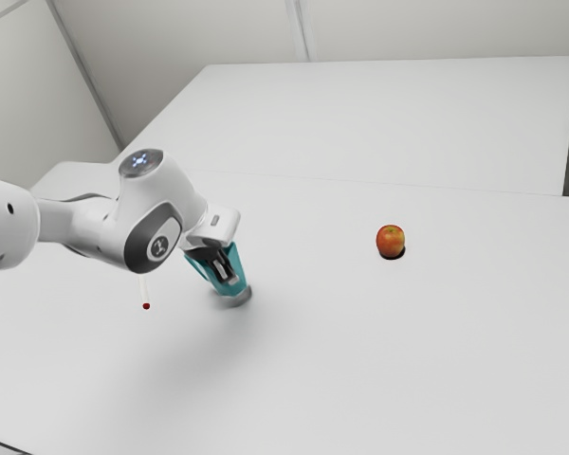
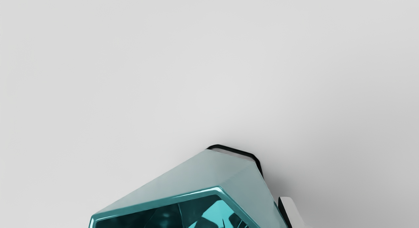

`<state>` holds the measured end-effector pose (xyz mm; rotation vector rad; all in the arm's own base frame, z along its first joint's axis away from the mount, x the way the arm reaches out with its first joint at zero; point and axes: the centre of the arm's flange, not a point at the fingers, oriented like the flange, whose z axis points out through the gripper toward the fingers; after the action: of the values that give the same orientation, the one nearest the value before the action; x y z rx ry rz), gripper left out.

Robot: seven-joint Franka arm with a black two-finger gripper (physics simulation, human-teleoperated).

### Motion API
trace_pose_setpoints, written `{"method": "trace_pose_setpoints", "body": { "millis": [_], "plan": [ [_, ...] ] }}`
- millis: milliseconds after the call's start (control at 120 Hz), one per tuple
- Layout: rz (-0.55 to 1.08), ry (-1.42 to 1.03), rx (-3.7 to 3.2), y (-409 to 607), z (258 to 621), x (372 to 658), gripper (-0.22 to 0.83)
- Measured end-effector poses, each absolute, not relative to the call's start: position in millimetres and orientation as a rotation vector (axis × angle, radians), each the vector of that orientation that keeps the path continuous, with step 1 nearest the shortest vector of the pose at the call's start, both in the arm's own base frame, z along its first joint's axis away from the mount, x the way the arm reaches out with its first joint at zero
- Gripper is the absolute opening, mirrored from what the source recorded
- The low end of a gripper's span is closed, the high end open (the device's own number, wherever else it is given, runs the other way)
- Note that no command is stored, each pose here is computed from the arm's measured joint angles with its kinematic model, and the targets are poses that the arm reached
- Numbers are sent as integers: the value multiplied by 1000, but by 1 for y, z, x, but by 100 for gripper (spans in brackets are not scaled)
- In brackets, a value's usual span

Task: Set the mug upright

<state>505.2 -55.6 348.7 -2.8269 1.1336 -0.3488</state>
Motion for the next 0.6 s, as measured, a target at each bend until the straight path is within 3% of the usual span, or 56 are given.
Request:
{"method": "trace_pose_setpoints", "body": {
  "millis": [175,600],
  "plan": [
    [-365,1109,-2834,-57,348,505,-15],
    [-375,1085,-2847,-56,350,505,19]
  ]
}}
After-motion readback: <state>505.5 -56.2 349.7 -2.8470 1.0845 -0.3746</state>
